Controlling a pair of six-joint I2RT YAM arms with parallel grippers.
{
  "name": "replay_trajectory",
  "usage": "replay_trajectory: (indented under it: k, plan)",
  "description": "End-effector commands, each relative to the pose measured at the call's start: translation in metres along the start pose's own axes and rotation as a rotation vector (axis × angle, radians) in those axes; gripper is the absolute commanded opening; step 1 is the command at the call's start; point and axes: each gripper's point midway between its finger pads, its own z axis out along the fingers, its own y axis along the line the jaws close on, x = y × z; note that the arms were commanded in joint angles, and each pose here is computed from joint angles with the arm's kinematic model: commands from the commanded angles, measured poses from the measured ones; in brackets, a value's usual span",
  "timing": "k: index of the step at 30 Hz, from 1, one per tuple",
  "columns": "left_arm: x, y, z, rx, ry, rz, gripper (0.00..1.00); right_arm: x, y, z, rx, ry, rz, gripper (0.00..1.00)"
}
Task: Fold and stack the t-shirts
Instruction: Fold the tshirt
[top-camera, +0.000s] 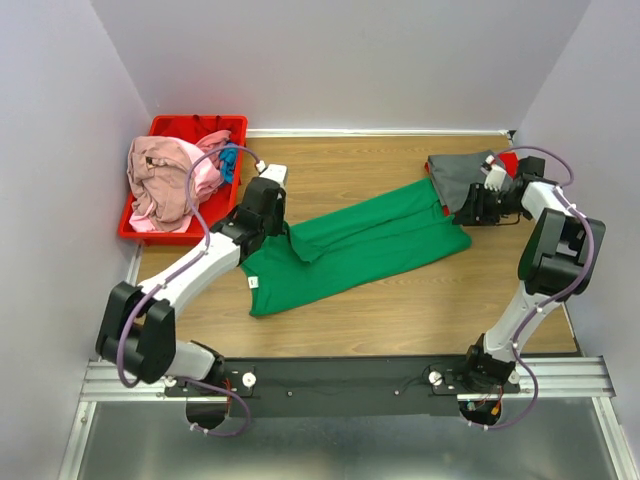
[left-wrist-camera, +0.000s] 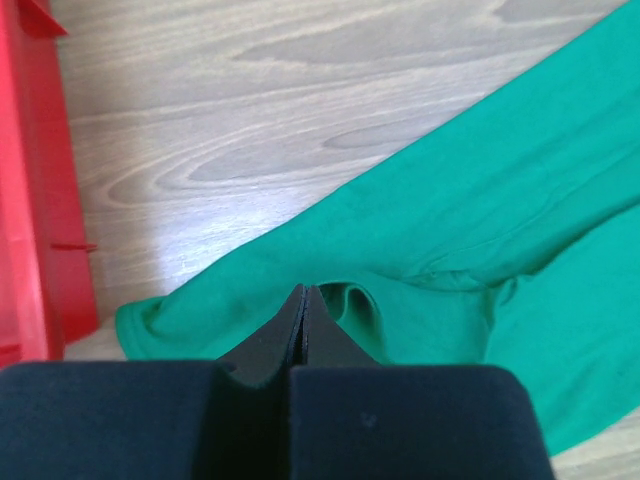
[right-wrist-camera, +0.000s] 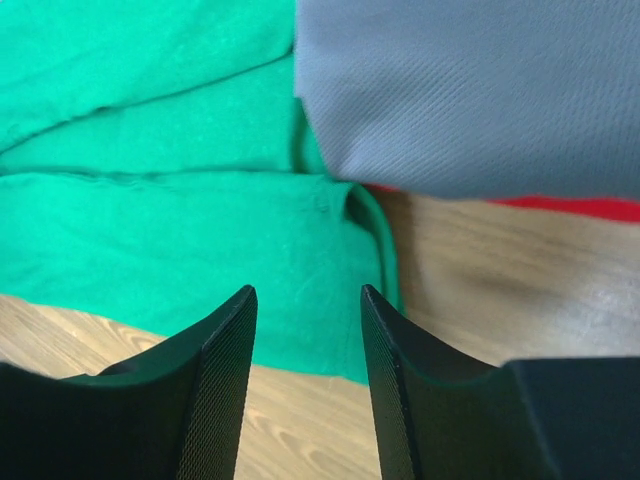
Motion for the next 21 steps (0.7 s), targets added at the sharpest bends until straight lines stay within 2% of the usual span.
replay_trajectory:
  k: [1, 5, 9, 18, 21]
  plan:
    - [-0.012, -0.006, 0.015, 0.035, -0.006, 0.013, 0.00, -0.006, 0.010, -0.014, 0.019, -0.041, -0.058, 0.54]
    - [0.006, -0.011, 0.039, 0.053, 0.076, 0.028, 0.00, -0.003, 0.017, -0.018, 0.003, -0.051, -0.083, 0.54]
    - [0.015, -0.014, 0.053, 0.061, 0.112, 0.033, 0.00, -0.001, 0.024, -0.022, -0.012, -0.062, -0.109, 0.60]
    - [0.031, -0.003, 0.073, -0.001, 0.179, 0.032, 0.00, 0.004, 0.040, -0.025, -0.076, -0.078, -0.141, 0.61]
    - [0.028, 0.000, 0.070, -0.010, 0.170, 0.023, 0.00, 0.013, 0.064, -0.020, -0.136, -0.054, -0.241, 0.63]
